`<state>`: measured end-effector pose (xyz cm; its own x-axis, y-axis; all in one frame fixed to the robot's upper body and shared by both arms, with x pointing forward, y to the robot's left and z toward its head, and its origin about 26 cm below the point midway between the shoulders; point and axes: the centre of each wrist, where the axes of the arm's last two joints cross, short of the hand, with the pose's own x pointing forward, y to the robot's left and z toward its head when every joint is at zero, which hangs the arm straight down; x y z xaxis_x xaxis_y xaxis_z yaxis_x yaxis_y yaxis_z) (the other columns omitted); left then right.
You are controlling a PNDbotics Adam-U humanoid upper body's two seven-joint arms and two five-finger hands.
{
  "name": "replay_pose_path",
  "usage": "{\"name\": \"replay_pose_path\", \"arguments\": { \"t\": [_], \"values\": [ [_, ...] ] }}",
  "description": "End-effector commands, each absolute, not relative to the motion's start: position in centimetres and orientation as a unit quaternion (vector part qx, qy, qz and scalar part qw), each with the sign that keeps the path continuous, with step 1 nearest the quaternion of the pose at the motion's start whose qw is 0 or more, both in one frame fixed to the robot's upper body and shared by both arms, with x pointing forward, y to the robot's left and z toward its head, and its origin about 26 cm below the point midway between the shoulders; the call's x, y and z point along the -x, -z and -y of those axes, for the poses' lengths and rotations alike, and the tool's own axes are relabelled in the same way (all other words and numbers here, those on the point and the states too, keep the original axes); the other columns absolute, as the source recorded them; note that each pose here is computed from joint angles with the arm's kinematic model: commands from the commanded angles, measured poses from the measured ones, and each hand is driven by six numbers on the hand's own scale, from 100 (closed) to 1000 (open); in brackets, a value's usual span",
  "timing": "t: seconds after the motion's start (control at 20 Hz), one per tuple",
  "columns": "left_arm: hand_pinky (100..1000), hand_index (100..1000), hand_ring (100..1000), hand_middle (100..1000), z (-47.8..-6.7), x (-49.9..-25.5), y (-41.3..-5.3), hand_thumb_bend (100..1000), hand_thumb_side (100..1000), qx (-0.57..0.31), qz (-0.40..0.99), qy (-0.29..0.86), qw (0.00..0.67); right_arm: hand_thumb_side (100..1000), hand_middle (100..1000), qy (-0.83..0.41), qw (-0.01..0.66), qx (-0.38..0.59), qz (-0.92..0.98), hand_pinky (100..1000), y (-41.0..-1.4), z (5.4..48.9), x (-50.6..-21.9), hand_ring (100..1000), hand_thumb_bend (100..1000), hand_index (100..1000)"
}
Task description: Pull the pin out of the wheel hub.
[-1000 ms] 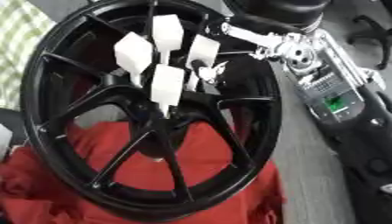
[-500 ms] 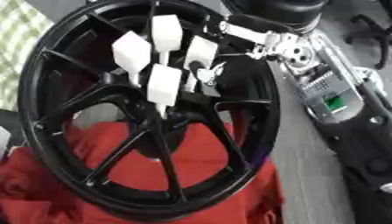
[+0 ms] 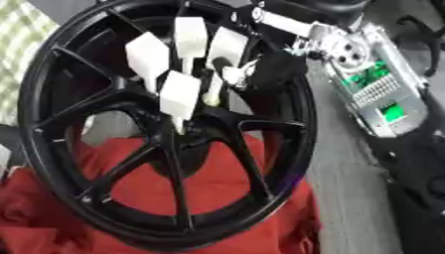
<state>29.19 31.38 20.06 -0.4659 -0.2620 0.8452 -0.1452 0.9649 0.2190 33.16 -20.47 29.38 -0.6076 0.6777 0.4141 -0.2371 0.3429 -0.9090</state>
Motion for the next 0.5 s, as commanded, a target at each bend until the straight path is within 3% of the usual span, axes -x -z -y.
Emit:
{"name": "replay_pose_path", "arguments": {
  "t": [0.05, 0.1, 0.15, 0.2, 0.5],
  "values": [
    [587, 757, 696, 629, -31.5, -28.9, -21.0, 100, 750, -0.121, 0.863, 0.059, 0.487, 199, 324, -0.536, 0.399, 0.17, 0.725, 799, -31.9, 21.7, -32.0, 575, 100, 506],
    [587, 757, 696, 629, -31.5, -28.9, -21.0, 100, 750, -0.121, 0.863, 0.058, 0.487, 199, 324, -0.529, 0.398, 0.169, 0.73, 800, -32.3, 22.1, -31.8, 575, 100, 506],
    [587, 758, 695, 630, -31.5, -28.9, -21.0, 100, 750, -0.121, 0.863, 0.058, 0.487, 1000, 337, -0.523, 0.398, 0.166, 0.735, 808, -32.6, 22.4, -31.6, 574, 100, 506],
    [587, 757, 695, 629, -31.5, -28.9, -21.0, 100, 748, -0.123, 0.863, 0.059, 0.486, 206, 322, -0.51, 0.398, 0.169, 0.743, 808, -33.2, 23.1, -31.3, 574, 100, 506],
    [586, 757, 695, 629, -31.9, -28.8, -21.2, 100, 745, -0.131, 0.866, 0.052, 0.48, 277, 320, -0.383, 0.434, 0.193, 0.792, 832, -34.9, 31.4, -28.5, 577, 100, 509]
  ]
}}
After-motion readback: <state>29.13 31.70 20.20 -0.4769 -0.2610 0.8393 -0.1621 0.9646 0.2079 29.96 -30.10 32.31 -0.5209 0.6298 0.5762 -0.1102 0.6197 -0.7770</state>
